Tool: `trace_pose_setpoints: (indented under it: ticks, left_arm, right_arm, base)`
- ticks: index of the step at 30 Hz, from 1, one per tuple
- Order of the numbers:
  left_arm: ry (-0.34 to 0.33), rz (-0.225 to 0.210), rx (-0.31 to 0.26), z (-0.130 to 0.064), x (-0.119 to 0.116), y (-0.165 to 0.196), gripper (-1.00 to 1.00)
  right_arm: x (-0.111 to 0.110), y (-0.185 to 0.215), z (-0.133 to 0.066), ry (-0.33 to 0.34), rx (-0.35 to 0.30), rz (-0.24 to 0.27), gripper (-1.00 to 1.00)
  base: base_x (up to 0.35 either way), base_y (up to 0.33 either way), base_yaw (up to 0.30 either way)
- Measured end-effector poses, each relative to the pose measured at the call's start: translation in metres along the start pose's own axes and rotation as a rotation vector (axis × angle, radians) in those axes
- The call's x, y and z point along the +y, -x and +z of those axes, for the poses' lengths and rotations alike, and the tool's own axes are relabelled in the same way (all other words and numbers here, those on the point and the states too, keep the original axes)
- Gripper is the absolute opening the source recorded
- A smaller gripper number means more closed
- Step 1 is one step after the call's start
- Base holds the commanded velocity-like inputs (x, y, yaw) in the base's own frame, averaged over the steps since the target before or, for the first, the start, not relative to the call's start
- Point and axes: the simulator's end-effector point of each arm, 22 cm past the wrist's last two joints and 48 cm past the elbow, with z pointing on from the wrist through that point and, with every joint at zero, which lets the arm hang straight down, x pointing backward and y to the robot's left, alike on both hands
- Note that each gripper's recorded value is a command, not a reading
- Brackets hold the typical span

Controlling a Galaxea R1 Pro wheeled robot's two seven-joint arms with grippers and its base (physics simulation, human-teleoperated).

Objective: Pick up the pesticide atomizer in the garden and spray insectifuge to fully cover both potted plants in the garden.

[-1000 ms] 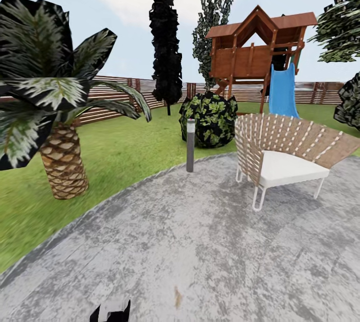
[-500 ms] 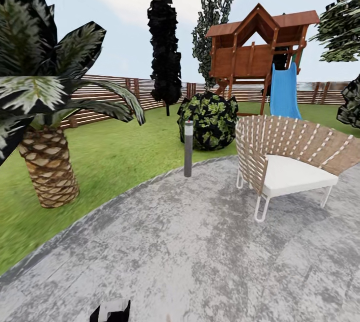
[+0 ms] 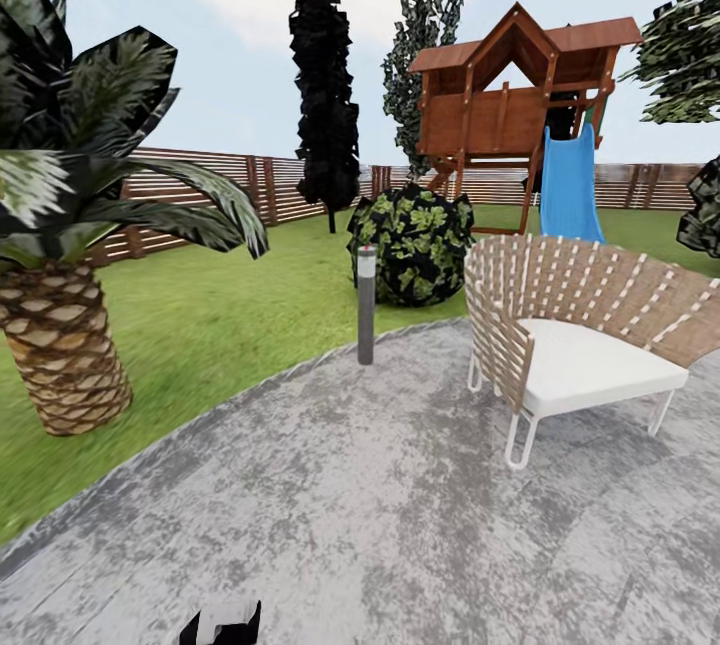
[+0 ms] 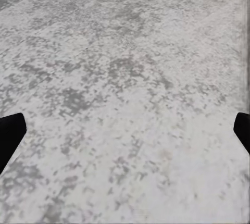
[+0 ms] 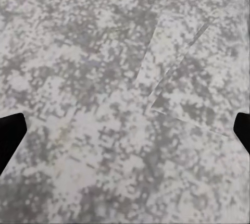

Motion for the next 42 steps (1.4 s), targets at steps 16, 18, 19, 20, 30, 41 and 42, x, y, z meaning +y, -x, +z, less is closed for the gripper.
trace_pose_setpoints:
  ticks: [16,18,19,20,30,41,42]
  left_arm:
    - [0.000,0.000,0.001,0.0001,-0.0001,-0.0003,1.00]
    - [0.000,0.000,0.001,0.0001,-0.0001,-0.0003,1.00]
    - [0.000,0.000,0.001,0.0001,-0.0001,-0.0003,1.00]
    - [0.000,0.000,0.001,0.0001,-0.0001,-0.0003,1.00]
    - [0.000,0.000,0.001,0.0001,0.0000,-0.0003,1.00]
    - [0.000,0.000,0.000,0.0000,0.0000,-0.0002,1.00]
    - [0.000,0.000,0.000,0.0000,0.0000,-0.0002,1.00]
  right_arm:
    - [-0.0005,-0.0002,0.0001,-0.001,0.001,0.000,1.00]
    - [-0.0005,-0.0002,0.0002,-0.001,0.001,0.000,1.00]
    - [-0.0005,-0.0002,0.0002,-0.001,0.001,0.000,1.00]
    - [-0.0005,-0.0002,0.0002,-0.001,0.001,0.000,1.00]
    - [0.0004,-0.0001,0.0001,0.000,0.000,0.001,1.00]
    - [0.0004,0.0000,0.0001,0.000,0.000,0.001,1.00]
    - [0.0003,0.0000,0.0001,0.000,0.000,0.001,1.00]
  base:
    - [0.213,-0.259,0.000]
    - [0.011,-0.319,0.000]
    - [0.006,-0.321,0.000]
    - [0.004,-0.321,0.000]
    - [0.024,-0.324,0.138]
    - [0.157,-0.330,0.190]
    - [0.172,-0.328,0.191]
